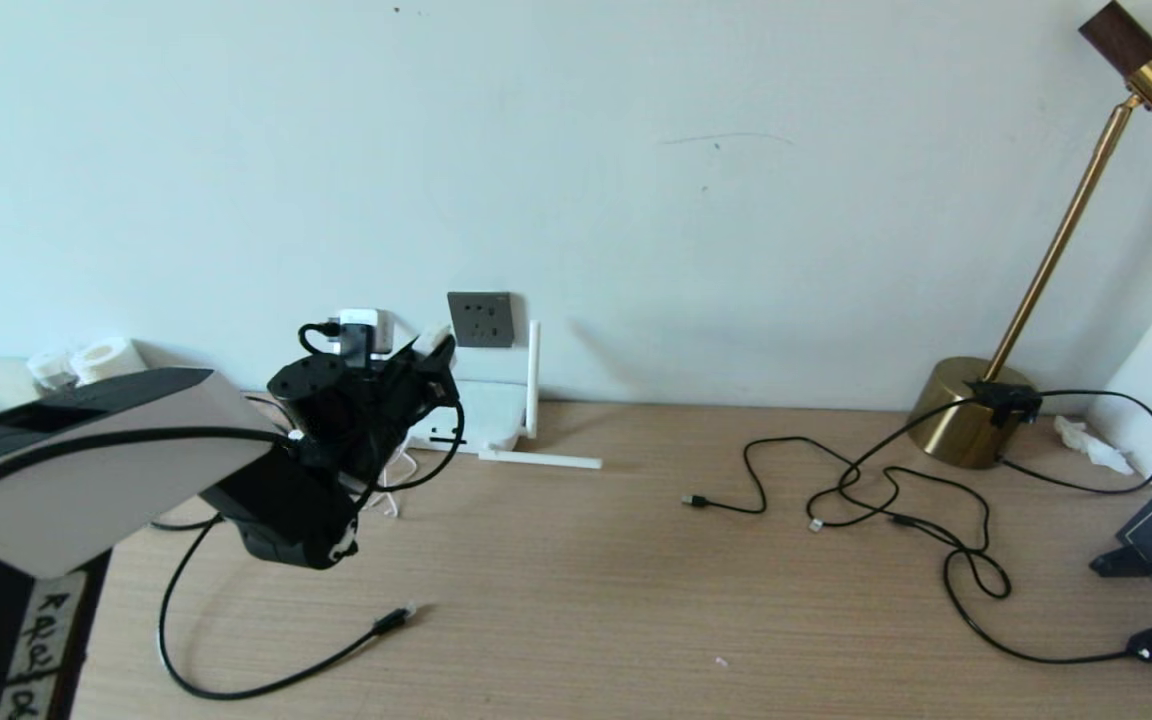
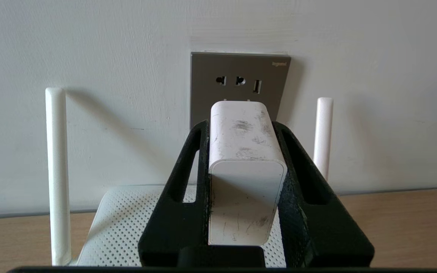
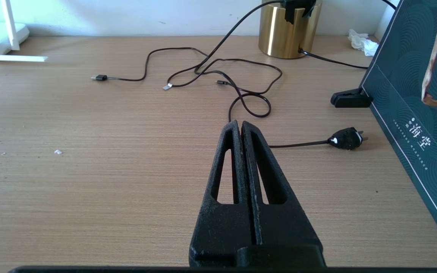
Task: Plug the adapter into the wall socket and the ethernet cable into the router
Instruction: Align plug and socket
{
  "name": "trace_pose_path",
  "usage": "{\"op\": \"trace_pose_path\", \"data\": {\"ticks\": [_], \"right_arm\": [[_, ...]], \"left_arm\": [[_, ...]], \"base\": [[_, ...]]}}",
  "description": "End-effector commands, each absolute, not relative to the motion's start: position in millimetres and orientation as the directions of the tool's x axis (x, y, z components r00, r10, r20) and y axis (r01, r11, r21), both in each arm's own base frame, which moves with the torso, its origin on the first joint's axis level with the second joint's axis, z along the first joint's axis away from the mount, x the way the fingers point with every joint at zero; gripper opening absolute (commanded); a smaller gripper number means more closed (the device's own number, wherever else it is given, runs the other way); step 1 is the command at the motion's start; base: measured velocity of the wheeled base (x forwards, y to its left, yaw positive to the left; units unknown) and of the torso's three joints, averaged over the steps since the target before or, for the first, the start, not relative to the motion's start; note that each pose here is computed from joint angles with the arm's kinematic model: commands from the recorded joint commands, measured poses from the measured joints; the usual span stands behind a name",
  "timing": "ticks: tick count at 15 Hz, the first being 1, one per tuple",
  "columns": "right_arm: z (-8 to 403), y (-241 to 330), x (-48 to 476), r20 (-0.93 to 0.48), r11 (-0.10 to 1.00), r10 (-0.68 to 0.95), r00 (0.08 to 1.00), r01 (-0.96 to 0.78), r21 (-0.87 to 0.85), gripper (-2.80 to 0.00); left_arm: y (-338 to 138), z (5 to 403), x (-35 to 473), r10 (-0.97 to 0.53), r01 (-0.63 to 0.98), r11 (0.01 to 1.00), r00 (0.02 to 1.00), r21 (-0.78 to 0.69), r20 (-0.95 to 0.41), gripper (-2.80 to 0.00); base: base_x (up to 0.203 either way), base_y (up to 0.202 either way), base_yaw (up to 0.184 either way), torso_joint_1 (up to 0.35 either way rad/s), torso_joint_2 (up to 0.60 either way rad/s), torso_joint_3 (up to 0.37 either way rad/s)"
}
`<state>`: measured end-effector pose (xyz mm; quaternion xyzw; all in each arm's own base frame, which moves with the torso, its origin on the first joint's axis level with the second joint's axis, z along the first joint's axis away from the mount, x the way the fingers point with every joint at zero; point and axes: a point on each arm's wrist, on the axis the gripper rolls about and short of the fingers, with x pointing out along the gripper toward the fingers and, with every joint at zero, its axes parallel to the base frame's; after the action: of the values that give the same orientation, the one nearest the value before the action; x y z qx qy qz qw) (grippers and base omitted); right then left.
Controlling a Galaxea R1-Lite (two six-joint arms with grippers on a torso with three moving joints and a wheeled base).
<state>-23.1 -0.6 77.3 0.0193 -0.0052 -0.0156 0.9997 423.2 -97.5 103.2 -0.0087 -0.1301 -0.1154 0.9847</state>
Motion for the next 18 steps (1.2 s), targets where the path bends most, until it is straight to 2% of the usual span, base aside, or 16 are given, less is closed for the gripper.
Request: {"op": "trace_pose_path", "data": {"ticks": [1,7,18], "right_arm": [[77.4,-0.6,-23.2,0.011,0.999,-0.031,0.999,0.031,0.039,-2.8],[77.4,-0.6,-23.2,0.011,0.999,-0.031,0.999,0.03,0.039,-2.8],[77.4,-0.6,-23.1,0.01,0.999,-0.031,0.999,0.03,0.039,-2.8]], "left_arm": [[-99.6,95.4,433.3,-0.226,0.231,0.973,0.935,0.013,0.273,-2.8],[-104.9,81.4,467.2,-0.212,0.218,0.976,0.917,0.02,0.337,-2.8],[-108.9,81.0,483.6,-0.219,0.223,0.975,0.919,0.027,0.327,-2.8]], "base": [[0.0,0.0,0.0,0.0,0.0,0.0],[0.0,0.0,0.0,0.0,0.0,0.0],[0.0,0.0,0.0,0.0,0.0,0.0]]}}
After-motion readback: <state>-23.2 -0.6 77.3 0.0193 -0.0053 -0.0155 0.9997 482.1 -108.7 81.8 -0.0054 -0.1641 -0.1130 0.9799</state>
